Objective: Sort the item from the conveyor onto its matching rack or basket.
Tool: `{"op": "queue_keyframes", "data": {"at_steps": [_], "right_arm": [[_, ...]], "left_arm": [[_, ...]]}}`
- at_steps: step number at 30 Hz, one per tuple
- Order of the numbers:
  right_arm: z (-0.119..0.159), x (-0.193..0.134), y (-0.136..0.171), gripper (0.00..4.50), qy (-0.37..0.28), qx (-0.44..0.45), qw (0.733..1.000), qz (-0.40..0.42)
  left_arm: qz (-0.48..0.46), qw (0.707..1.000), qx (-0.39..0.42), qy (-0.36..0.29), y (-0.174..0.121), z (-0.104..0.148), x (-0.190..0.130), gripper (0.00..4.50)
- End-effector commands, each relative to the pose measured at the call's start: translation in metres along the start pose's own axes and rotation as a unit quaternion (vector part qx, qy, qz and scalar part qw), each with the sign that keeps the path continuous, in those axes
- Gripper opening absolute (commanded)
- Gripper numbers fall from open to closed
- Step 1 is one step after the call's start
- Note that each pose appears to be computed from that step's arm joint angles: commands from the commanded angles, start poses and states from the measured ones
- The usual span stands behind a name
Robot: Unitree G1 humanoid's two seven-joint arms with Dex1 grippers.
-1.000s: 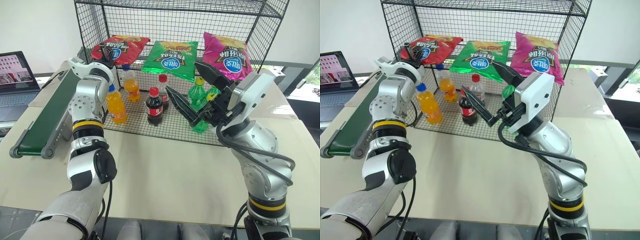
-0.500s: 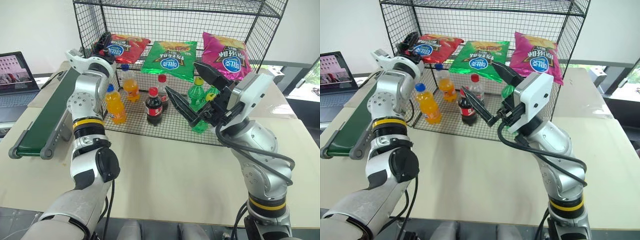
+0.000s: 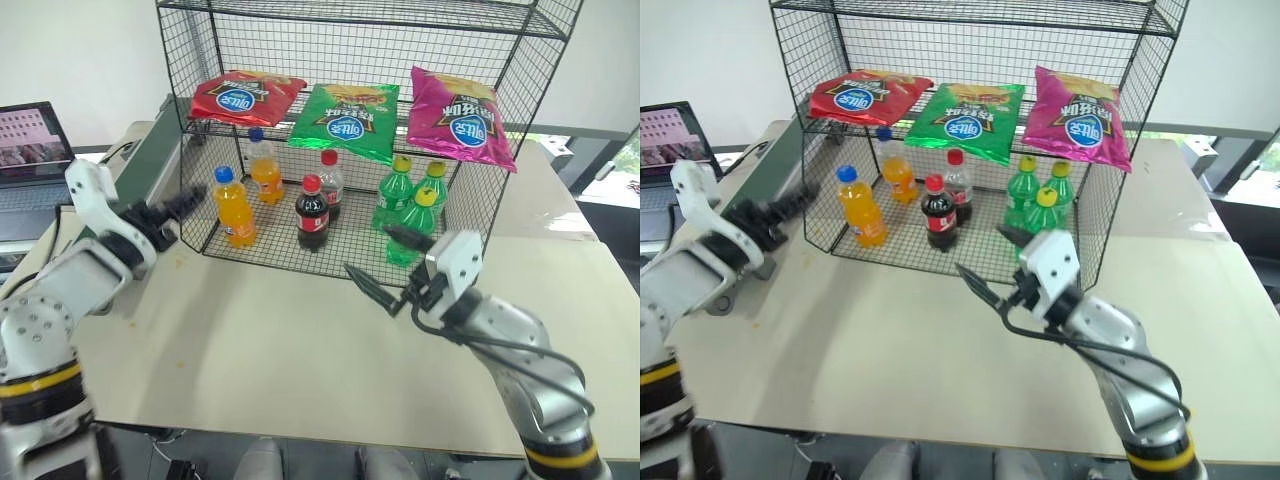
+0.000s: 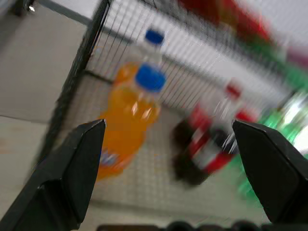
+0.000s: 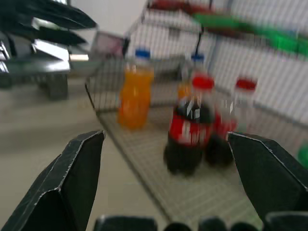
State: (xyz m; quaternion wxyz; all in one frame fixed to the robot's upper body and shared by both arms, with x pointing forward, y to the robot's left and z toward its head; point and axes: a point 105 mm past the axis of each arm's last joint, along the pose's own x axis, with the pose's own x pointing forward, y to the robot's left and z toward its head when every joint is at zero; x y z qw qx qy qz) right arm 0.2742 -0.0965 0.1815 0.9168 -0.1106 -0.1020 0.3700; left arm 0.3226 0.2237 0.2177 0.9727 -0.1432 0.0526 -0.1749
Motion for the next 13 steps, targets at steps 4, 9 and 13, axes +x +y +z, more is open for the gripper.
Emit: {"op": "queue_keyframes", "data": {"at_steps": [4, 9, 13], "right_arm": [[-0.038, -0.023, -0.015, 4.50, 0.064, -0.003, 0.990, -0.127], [-0.047, -0.033, -0.022, 4.50, 0.073, 0.010, 0.976, -0.207], [-0.058, -0.035, -0.024, 4.50, 0.081, 0.011, 0.970, -0.230]], "left_arm": [[0.007, 0.977, 0.214, 0.013, -0.008, -0.074, 0.019, 4.47], [0.001, 0.978, 0.209, -0.018, -0.013, -0.095, 0.037, 4.47], [-0.022, 0.979, 0.205, -0.007, -0.013, -0.105, 0.042, 4.47]]}}
